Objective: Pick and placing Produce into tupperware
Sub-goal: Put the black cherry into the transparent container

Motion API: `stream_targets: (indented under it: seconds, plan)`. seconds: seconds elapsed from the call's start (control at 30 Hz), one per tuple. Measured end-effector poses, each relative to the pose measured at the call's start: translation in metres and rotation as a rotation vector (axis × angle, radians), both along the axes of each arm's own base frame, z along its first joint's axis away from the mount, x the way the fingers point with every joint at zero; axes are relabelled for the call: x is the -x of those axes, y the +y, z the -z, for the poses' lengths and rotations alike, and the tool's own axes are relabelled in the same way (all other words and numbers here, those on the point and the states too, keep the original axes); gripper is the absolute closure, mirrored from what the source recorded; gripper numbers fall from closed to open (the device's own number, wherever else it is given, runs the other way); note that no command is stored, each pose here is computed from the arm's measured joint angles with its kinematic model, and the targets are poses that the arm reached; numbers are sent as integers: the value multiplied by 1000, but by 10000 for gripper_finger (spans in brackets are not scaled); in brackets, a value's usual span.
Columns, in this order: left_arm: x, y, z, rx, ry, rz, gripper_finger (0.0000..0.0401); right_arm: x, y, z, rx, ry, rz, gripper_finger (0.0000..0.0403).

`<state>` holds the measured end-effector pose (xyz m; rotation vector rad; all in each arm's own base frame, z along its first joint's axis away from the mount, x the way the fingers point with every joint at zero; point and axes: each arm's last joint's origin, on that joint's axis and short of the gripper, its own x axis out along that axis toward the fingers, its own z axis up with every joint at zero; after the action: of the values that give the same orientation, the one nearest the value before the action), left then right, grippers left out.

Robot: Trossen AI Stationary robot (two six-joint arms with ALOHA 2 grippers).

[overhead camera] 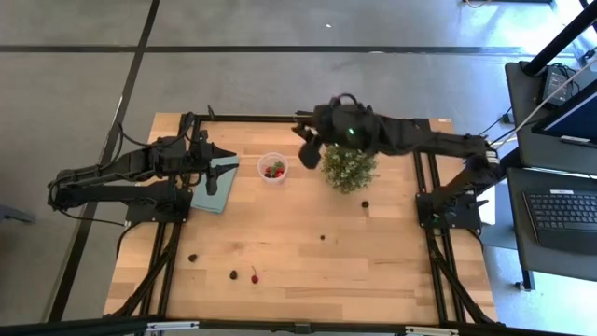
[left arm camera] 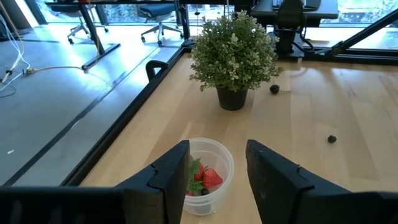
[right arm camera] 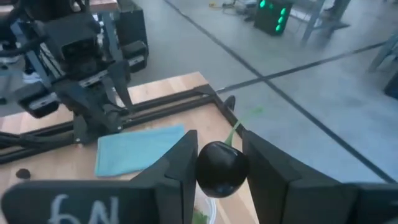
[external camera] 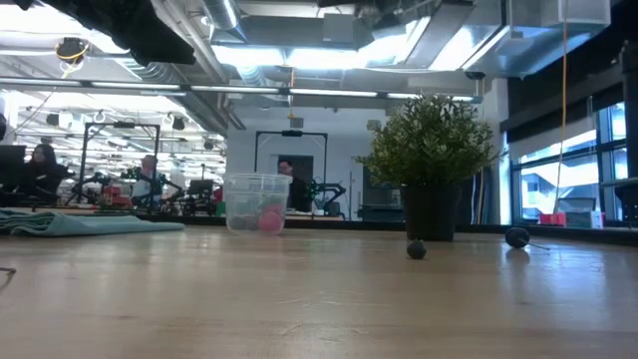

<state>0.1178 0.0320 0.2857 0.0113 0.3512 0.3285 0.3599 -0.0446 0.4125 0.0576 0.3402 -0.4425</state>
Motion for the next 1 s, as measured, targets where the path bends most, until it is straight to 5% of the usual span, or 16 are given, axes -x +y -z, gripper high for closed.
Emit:
stream_targets:
  seconds: [0.23, 0.5, 1.0]
  plan:
    - [0, 0, 0, 0, 1, 1, 256, -43, -33, 17, -104, 126, -54, 292]
    - [0, 0, 0, -1, 2, 1, 250, -101, -53, 83, -243, 291, -187, 292]
    - [0, 0, 1, -44, 22, 17, 249, -133, -61, 186, -368, 544, -203, 292]
